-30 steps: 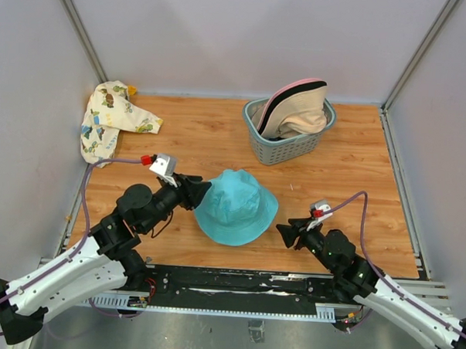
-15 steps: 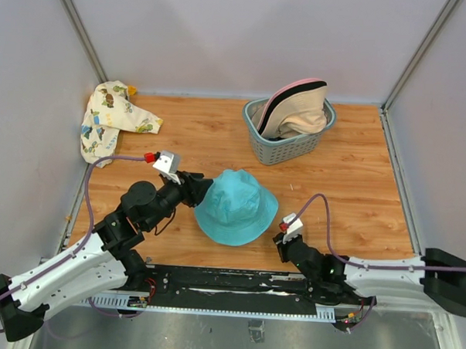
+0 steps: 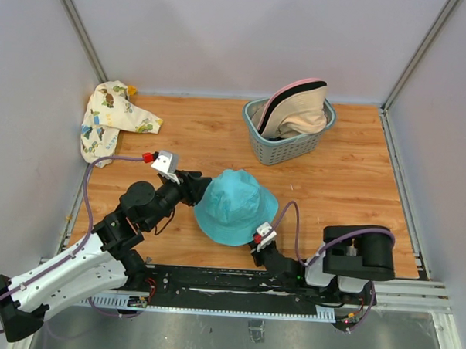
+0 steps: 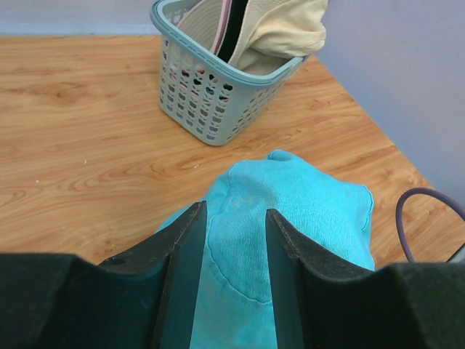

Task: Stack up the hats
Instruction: Pick up the hat from the bin.

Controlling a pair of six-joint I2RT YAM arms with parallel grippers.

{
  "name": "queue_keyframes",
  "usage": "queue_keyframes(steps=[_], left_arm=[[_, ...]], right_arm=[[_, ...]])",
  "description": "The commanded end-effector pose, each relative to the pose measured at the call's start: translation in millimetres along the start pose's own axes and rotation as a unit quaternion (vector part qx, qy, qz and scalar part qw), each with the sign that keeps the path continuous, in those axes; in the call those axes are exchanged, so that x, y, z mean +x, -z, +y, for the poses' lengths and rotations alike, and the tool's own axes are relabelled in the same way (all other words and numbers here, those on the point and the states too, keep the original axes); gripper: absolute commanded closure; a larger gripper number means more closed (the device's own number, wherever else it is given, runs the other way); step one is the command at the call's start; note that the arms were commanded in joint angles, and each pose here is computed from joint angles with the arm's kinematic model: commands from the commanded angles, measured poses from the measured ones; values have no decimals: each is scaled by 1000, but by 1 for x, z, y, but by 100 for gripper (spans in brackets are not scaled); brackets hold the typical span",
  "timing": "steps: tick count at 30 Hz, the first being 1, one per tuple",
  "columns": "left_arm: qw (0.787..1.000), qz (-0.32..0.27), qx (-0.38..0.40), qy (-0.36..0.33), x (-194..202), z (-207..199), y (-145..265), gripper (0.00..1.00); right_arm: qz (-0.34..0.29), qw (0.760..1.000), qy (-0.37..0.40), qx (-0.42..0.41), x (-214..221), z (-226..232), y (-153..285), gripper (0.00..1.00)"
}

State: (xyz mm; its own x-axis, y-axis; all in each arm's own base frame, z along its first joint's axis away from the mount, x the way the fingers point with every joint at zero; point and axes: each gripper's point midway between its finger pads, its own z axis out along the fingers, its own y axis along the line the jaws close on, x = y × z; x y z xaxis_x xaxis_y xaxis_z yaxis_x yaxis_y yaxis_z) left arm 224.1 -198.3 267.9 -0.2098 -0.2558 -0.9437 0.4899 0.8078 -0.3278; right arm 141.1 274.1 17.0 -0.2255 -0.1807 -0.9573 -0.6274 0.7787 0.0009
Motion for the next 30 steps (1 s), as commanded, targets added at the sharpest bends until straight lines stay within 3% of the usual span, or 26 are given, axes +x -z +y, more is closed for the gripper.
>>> queue_keyframes(steps=[1,21,30], left_arm=[[999,-33,2,3,-24,-5,0,57],[998,-49,-30,10,-27,7,-1,57],[998,-55,-40,13,-30,10,1,56]], right_arm=[[-37,999,-7,-21,-6,19,-4,99],[-10,1000,-4,22,12,4,-27,100],[16,999,-24,41,21,-14,-12,100]])
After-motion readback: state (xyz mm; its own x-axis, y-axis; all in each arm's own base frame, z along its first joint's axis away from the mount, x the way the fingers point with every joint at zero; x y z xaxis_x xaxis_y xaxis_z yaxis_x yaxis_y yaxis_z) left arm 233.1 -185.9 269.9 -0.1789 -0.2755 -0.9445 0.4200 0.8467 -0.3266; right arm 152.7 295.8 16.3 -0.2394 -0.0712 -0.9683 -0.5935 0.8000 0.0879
